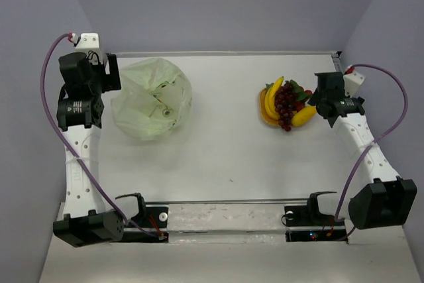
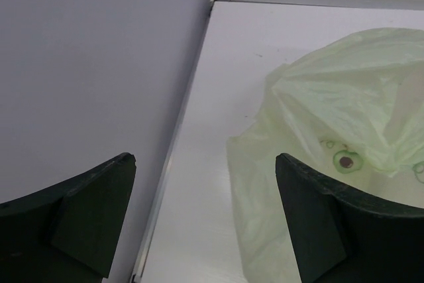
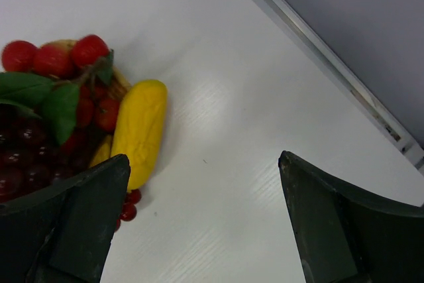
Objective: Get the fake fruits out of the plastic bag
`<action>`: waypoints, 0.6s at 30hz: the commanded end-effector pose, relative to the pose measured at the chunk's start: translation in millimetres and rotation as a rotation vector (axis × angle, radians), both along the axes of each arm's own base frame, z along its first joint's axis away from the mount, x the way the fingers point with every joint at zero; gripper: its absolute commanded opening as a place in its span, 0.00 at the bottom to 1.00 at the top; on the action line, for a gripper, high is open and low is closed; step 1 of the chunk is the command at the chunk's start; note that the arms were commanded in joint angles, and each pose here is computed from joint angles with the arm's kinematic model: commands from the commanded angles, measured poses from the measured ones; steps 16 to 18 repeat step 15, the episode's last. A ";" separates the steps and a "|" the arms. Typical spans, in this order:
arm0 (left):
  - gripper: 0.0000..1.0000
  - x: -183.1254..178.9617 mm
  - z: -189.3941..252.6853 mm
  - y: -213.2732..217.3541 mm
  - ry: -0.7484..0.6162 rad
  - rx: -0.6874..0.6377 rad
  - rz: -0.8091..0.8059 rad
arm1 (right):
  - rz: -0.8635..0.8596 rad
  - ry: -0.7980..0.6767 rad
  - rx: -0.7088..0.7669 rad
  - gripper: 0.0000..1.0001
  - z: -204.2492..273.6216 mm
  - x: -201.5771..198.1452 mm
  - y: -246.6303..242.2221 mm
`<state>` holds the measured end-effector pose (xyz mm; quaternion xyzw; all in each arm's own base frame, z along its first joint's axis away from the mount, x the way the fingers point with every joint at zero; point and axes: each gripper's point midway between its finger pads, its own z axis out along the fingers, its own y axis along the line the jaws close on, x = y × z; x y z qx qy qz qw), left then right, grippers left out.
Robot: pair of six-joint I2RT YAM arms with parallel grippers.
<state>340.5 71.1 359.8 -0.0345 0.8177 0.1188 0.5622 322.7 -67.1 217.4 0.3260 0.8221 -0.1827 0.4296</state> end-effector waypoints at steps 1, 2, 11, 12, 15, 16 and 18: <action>0.99 -29.0 -6.4 41.2 0.036 0.120 0.188 | -0.146 -0.162 0.030 1.00 6.9 -15.4 -10.4; 0.99 -35.8 -17.3 44.0 0.053 0.124 0.203 | -0.167 -0.157 0.048 1.00 -5.4 -20.2 -10.0; 0.99 -60.4 -50.3 55.6 0.054 0.065 0.270 | -0.096 -0.108 0.134 1.00 -30.5 -29.2 7.1; 0.99 -62.5 -53.0 56.3 0.056 0.061 0.272 | -0.099 -0.120 0.141 1.00 -29.7 -29.3 7.6; 0.99 -65.7 -53.0 55.5 0.045 0.048 0.267 | -0.116 -0.173 0.141 1.00 -24.9 -29.5 5.0; 0.99 -65.7 -53.0 55.5 0.045 0.048 0.267 | -0.116 -0.173 0.141 1.00 -24.9 -29.5 5.0; 0.99 -65.7 -53.0 55.5 0.045 0.048 0.267 | -0.116 -0.173 0.141 1.00 -24.9 -29.5 5.0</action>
